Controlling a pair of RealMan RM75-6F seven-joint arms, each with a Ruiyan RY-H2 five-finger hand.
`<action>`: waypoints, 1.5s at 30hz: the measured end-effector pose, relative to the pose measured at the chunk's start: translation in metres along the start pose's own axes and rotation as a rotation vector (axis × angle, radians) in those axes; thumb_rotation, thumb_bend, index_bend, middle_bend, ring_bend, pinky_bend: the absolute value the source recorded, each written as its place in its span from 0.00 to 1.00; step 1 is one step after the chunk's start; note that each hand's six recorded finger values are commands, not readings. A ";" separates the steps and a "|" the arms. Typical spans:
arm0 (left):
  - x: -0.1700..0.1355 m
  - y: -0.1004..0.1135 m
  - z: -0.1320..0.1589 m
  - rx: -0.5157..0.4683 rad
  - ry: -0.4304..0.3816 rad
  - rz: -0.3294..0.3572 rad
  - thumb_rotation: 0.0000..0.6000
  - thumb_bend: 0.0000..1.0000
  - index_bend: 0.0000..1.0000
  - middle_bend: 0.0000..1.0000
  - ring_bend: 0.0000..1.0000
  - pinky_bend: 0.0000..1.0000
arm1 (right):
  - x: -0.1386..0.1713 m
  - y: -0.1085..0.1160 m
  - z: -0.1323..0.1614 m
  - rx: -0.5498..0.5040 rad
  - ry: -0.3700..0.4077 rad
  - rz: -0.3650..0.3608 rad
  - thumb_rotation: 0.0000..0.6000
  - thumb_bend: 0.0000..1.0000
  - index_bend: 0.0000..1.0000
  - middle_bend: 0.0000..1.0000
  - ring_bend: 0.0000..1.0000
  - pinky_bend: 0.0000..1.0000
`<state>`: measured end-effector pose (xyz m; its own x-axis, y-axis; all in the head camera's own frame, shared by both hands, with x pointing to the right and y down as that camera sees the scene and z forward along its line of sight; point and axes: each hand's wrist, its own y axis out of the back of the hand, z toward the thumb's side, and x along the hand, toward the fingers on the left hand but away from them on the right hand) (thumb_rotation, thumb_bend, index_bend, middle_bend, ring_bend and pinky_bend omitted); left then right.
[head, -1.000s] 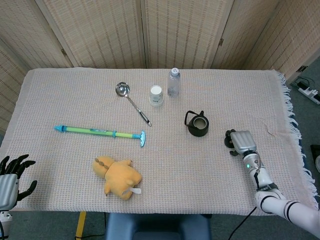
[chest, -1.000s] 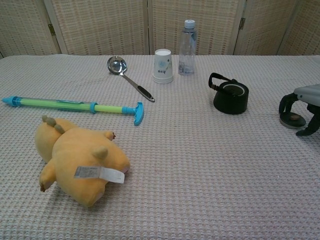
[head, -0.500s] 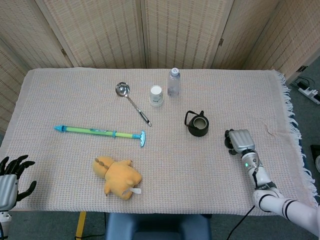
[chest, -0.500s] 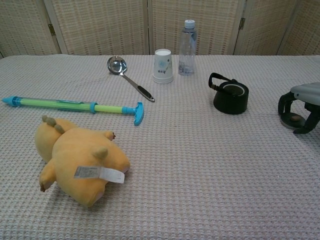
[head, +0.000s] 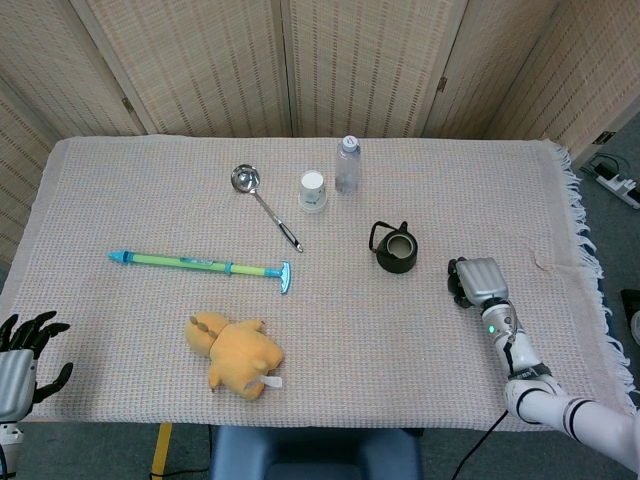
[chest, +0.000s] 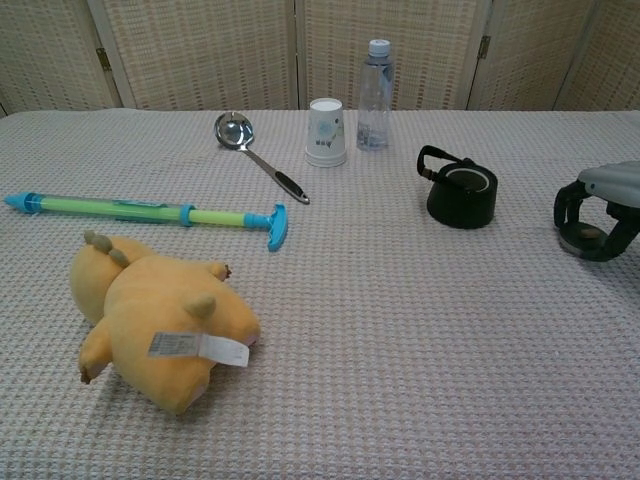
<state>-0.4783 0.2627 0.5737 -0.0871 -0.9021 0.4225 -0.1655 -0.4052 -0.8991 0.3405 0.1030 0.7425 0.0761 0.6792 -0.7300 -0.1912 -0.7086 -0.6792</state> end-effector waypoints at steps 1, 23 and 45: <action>0.000 0.000 0.000 0.000 0.000 0.001 1.00 0.28 0.27 0.13 0.15 0.02 | 0.001 0.002 0.001 -0.006 0.004 -0.003 1.00 0.37 0.40 0.41 0.92 0.79; -0.003 0.003 0.001 -0.001 -0.002 0.007 1.00 0.28 0.27 0.13 0.15 0.02 | -0.021 0.104 0.070 -0.015 0.127 -0.117 1.00 0.37 0.41 0.41 0.92 0.79; -0.007 0.004 -0.006 0.000 0.020 0.006 1.00 0.28 0.27 0.13 0.15 0.02 | -0.056 0.093 0.103 0.016 0.131 -0.086 1.00 0.37 0.26 0.27 0.88 0.79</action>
<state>-0.4839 0.2683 0.5678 -0.1073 -0.9015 0.4194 -0.1649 -0.3998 -0.9016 0.2173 0.0188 0.7275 0.2195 0.7059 -0.6734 -0.1940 -0.6449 -0.7392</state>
